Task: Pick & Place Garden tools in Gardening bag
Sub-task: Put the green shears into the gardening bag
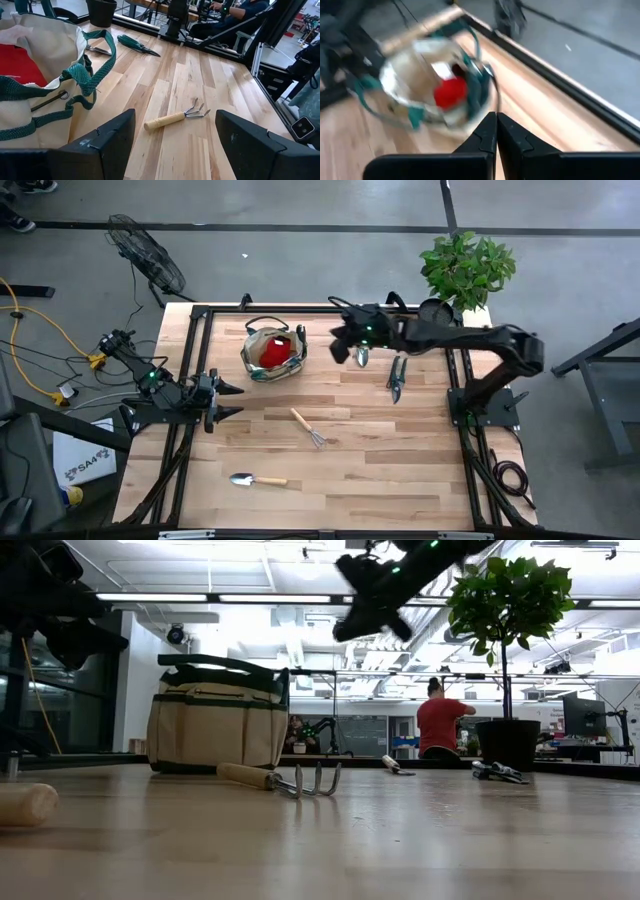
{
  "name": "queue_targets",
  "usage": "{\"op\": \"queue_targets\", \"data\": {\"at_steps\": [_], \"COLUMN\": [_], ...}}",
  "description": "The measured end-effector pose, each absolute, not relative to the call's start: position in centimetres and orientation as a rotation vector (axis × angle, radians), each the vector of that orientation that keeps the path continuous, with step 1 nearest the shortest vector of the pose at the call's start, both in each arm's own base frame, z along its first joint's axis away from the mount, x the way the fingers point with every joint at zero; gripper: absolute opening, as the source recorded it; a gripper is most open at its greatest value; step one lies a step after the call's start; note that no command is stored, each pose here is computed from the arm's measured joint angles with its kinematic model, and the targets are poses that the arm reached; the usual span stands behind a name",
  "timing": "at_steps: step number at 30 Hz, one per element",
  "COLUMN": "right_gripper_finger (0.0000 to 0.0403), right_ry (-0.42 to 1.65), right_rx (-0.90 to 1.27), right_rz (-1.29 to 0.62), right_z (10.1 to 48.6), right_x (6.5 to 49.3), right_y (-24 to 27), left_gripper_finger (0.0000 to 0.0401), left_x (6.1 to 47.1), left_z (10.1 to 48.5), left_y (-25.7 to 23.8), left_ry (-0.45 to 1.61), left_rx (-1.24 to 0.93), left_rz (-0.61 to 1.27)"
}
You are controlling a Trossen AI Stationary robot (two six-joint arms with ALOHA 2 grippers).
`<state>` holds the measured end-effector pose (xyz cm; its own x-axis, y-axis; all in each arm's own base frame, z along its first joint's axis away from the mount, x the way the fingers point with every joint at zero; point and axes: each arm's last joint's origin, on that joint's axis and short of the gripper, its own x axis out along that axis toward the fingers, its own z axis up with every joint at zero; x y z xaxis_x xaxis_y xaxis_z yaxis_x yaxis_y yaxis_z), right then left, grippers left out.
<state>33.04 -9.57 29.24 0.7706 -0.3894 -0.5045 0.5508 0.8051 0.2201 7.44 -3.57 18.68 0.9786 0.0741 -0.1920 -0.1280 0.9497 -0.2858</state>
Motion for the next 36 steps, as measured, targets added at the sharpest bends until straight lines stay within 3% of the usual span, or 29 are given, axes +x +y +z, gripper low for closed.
{"op": "queue_targets", "data": {"at_steps": [6,15,29,36], "right_gripper_finger": [0.0002,0.0010,0.0154,0.0176], "right_ry": [0.677,0.901,1.043,1.029], "right_rx": [0.428,0.509,0.697,0.763], "right_rz": [-0.693,-1.067,-1.279,-1.300], "right_z": [30.2,28.4,20.1,17.4], "right_x": [28.4,24.3,20.7,19.7], "right_y": [-7.7,-6.2,-6.5,-7.5], "left_gripper_finger": [0.0269,0.0269,0.0269,0.0269], "left_x": [7.4,7.4,7.4,7.4], "left_z": [18.7,18.7,18.7,18.7], "left_y": [-3.6,-3.6,-3.6,-3.6], "left_ry": [0.182,0.182,0.182,0.183], "left_rx": [-0.302,-0.302,-0.302,-0.302], "left_rz": [0.101,0.099,0.098,0.098]}}
